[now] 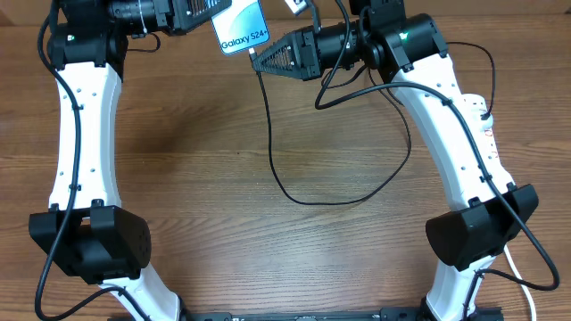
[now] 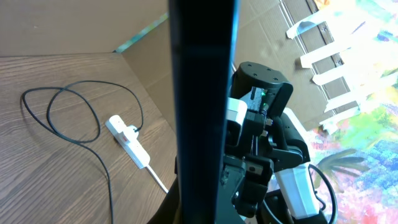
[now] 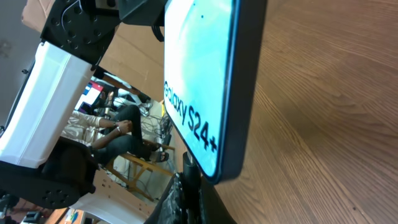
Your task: Plug charger to phone and switch on socket
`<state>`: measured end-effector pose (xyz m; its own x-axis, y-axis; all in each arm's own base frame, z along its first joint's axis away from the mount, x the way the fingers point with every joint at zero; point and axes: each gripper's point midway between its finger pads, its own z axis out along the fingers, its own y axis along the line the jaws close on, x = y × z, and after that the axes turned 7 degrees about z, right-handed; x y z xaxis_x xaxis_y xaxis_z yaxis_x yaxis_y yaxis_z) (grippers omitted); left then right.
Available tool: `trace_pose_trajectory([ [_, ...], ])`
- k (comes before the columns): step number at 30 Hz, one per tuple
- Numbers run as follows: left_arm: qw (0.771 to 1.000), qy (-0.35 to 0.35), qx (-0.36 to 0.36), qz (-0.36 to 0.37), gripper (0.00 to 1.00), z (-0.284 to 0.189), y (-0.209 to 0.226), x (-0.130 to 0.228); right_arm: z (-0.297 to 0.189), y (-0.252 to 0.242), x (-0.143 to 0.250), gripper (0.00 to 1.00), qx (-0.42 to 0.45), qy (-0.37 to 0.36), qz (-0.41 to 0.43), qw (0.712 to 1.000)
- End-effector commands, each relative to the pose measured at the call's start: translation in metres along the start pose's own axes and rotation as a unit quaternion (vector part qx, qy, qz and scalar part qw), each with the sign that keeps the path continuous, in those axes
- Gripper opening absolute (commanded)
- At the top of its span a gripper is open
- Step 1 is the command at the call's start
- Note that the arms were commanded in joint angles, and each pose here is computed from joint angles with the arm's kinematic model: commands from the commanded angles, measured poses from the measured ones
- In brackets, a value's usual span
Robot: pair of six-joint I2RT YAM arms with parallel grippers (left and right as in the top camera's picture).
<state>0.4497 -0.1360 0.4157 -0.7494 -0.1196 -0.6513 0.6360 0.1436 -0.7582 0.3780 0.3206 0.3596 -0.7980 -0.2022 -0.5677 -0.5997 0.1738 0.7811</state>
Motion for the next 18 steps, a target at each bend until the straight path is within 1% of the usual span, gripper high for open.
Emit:
trace_pose_trajectory([
  [1, 1.0, 0.006, 0.012, 0.021, 0.04, -0.0003, -0.0126, -0.0011, -0.0042, 0.0266, -0.001, 0.04, -0.012, -0.004, -0.024, 1.0],
  [15, 0.999, 0.015, 0.026, 0.021, 0.04, -0.0007, -0.0173, 0.0021, -0.0041, 0.0236, -0.002, 0.04, -0.004, -0.007, -0.024, 1.0],
  [18, 0.999, 0.015, 0.027, 0.021, 0.04, -0.0007, -0.0174, 0.0022, -0.0042, 0.0193, -0.004, 0.04, 0.009, -0.012, -0.017, 1.0],
])
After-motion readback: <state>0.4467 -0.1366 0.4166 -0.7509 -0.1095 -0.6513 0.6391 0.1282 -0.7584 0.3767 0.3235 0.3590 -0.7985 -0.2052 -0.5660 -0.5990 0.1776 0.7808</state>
